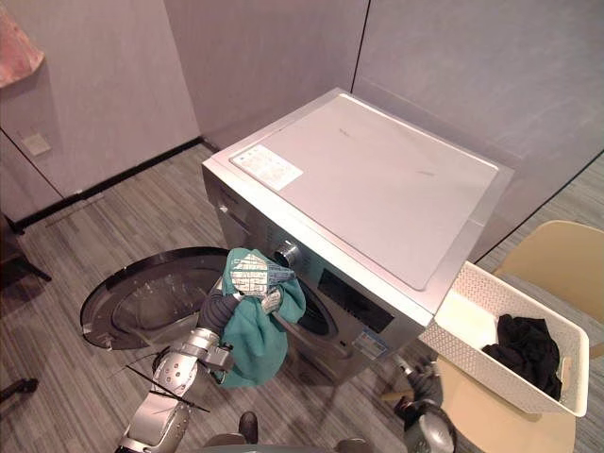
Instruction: Pick up the laundry basket with both hands and put the clothes into the washing machine.
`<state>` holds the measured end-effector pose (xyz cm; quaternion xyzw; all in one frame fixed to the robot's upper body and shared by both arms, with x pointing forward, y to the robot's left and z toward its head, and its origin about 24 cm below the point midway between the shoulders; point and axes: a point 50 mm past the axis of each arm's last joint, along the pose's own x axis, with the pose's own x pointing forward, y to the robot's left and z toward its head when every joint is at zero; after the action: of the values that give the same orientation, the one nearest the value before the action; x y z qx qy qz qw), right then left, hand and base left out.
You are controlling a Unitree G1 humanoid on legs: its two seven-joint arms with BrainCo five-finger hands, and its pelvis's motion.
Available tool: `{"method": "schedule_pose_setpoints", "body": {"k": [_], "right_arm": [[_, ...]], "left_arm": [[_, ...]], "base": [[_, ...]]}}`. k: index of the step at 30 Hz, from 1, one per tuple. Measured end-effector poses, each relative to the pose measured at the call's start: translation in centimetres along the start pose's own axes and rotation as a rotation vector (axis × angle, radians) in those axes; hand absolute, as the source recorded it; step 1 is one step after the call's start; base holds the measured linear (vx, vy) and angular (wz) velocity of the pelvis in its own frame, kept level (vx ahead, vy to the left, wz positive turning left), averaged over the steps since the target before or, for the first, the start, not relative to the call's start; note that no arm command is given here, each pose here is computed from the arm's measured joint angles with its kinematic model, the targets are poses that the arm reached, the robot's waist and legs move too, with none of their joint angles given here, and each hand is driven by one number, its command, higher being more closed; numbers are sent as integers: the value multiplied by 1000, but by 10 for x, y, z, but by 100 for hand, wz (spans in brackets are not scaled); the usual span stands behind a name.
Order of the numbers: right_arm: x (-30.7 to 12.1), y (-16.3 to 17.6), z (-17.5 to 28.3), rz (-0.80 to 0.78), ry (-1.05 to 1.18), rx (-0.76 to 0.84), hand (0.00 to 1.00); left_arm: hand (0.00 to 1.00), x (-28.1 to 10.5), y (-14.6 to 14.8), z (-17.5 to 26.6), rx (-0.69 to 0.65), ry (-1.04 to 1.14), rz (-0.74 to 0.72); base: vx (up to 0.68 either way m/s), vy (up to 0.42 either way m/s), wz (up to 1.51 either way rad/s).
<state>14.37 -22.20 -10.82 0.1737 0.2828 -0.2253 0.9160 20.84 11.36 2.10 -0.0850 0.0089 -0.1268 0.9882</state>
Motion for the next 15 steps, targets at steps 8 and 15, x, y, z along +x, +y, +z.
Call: {"method": "schedule_pose_setpoints", "body": {"k": [8,15], "right_arm": [[9,21,21,81,-83,11,0],[5,13,12,65,-54,0,0]], "left_arm": [[100,0,-15,-12,-69,44,-35],[100,5,-23,-10,-77,33,-78]], "base": [[-67,-107,-76],[17,-68,10]]}}
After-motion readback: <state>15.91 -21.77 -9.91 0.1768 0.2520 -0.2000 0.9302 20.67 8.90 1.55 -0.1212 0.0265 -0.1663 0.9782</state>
